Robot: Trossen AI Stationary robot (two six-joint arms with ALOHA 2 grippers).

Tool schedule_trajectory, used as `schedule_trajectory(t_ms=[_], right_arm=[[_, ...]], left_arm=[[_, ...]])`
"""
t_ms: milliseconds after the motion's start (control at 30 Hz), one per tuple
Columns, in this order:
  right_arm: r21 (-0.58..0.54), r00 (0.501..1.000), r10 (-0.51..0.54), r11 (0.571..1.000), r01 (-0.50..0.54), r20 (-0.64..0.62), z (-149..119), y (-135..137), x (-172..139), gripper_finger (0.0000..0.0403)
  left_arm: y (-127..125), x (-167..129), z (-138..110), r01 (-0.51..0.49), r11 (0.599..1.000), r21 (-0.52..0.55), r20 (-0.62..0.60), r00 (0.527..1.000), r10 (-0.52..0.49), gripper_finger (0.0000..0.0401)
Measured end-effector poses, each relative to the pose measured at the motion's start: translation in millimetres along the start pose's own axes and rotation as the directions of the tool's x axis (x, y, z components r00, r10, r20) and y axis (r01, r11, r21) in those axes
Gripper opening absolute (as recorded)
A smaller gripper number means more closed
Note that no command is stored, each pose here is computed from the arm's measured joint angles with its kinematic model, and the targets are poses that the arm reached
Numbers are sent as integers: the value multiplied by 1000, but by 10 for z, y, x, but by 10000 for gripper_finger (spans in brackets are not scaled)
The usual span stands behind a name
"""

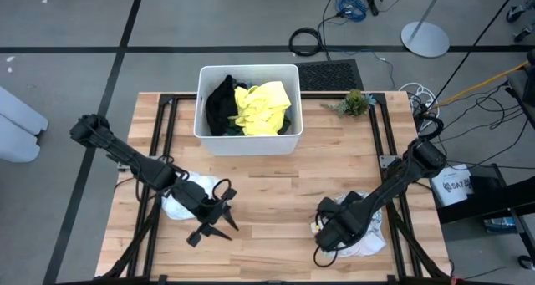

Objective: Fold laundry
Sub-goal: Fold the white patterned blouse

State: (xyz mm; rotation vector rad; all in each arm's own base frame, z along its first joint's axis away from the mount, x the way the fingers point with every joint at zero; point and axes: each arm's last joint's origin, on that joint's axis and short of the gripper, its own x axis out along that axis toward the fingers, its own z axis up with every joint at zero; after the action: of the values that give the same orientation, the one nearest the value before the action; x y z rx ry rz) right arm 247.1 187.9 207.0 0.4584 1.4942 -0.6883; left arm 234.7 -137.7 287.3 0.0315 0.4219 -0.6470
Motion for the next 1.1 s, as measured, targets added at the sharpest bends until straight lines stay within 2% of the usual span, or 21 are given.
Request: schedule_trajectory(t_ms=[167,233,300,400,433,600,733,800,867,1000,1100], right_arm=[[-53,995,-54,997,50,-80,-10,-83,188,216],[-73,993,-65,996,57,-100,3,-119,278,198],[-98,995,-46,995,37,-91,37,-121,347,154],[-159,998,-7,987,-4,-66,135,-108,383,43],[-180,999,4,984,-12,-44,175,-101,386,23],[-219,996,52,975,-35,72,377,-25,186,5],[-284,959,70,959,11,274,526,56,-233,4],[-305,905,85,951,51,416,594,97,-497,3],[-305,824,114,949,75,555,632,141,-788,3],[-270,623,135,955,127,770,588,186,-1292,2],[-203,471,115,969,142,875,483,208,-1533,1]], left_arm=[[-8,1,-1,2,1000,1,-1,1000,-2,153],[-7,1,-2,0,1000,1,-1,1000,0,153],[-5,1,-1,-5,1000,1,-1,1000,5,153],[-5,1,-1,-8,1000,1,-1,1000,8,153],[-4,1,-2,-9,1000,1,-1,1000,9,153],[0,1,-4,-24,1000,8,-3,1000,24,153],[1,1,-5,-27,999,37,-4,1000,27,153],[1,1,-5,-27,998,54,-4,1000,27,153],[2,1,-5,-29,998,60,-4,1000,29,153],[2,1,-4,-31,998,60,-3,1000,31,153],[2,1,-4,-31,998,60,-3,1000,31,153]])
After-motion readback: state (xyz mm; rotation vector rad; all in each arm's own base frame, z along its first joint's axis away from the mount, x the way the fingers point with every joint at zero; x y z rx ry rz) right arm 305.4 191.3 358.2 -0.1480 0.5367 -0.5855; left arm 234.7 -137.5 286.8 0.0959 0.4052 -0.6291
